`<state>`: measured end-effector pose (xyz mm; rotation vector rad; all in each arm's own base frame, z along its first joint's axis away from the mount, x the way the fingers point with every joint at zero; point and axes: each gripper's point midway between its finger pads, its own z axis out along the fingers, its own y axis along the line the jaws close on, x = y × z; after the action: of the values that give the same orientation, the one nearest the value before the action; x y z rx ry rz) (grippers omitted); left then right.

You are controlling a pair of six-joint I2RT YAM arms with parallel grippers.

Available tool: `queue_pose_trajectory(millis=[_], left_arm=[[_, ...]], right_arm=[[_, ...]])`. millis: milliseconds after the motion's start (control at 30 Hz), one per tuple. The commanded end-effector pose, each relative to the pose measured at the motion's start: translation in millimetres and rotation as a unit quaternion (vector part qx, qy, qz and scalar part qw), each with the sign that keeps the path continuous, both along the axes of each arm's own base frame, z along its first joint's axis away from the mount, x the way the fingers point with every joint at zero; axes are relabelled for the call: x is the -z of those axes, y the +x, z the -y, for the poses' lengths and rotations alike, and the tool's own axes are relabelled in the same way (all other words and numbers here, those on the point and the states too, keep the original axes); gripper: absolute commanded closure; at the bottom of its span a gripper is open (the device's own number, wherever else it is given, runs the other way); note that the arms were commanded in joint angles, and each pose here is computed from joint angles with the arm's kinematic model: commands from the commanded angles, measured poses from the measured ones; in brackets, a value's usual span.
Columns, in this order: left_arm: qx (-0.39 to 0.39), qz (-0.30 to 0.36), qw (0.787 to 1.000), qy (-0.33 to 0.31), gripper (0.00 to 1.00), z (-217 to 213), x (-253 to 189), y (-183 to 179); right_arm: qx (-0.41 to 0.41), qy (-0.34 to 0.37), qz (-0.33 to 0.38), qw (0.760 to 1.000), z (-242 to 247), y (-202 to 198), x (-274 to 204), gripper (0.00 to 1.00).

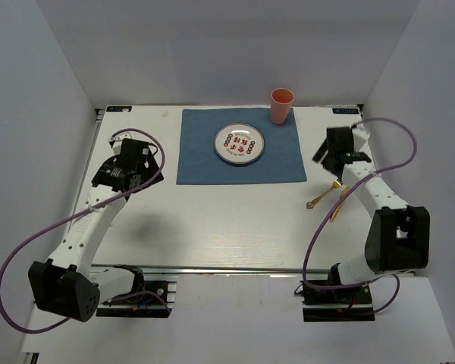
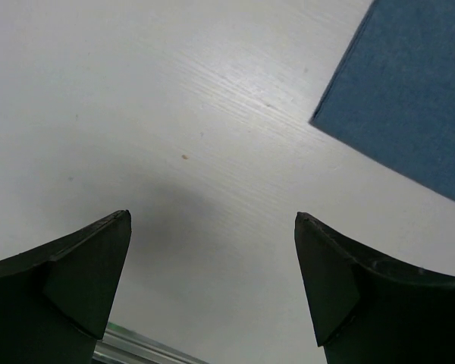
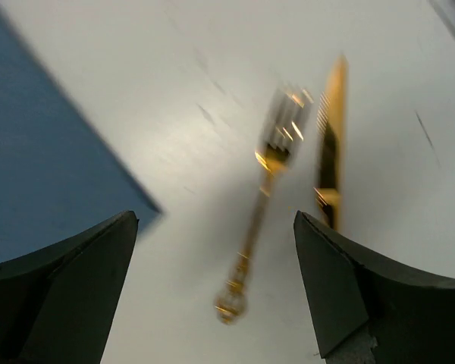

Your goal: Set the dinner table for one person

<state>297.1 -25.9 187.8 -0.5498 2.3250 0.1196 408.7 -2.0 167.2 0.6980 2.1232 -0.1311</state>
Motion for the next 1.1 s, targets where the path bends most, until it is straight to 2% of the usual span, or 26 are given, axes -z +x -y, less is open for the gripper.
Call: queue_pose_trajectory(millis=[0, 100, 300, 600, 833, 1067], left_arm=[[-0.007, 0.005, 1.0, 0.019, 0.02, -11.4, 4.7, -13.4], [0.02, 0.007, 1.0, 0.0, 0.02, -1.1, 4.3, -12.0], [0.039, 0.007, 0.999, -0.007, 0.02, 6.3, 5.8, -14.5], [0.031, 0.021, 0.999, -0.006, 0.02, 1.6, -1.8, -16.4], [0.021, 0.019, 1.0, 0.004, 0.02, -3.3, -0.4, -16.8], [0.027, 0.016, 1.0, -0.001, 0.02, -0.5, -0.4, -16.0]], right_arm=[[0.066, 0.021, -0.063, 0.996, 23.4, -57.3, 58.3, 0.11], [0.09, 0.028, -0.095, 0.991, 33.0, -89.0, 84.3, 0.11], [0.106, 0.016, -0.139, 0.984, 43.3, -119.5, 104.8, 0.11], [0.068, 0.018, -0.202, 0.977, 38.5, -137.8, 130.0, 0.16], [0.054, 0.026, -0.25, 0.966, 33.7, -147.7, 151.3, 0.27], [0.033, 0.04, -0.292, 0.955, 26.4, -154.5, 174.6, 0.3]])
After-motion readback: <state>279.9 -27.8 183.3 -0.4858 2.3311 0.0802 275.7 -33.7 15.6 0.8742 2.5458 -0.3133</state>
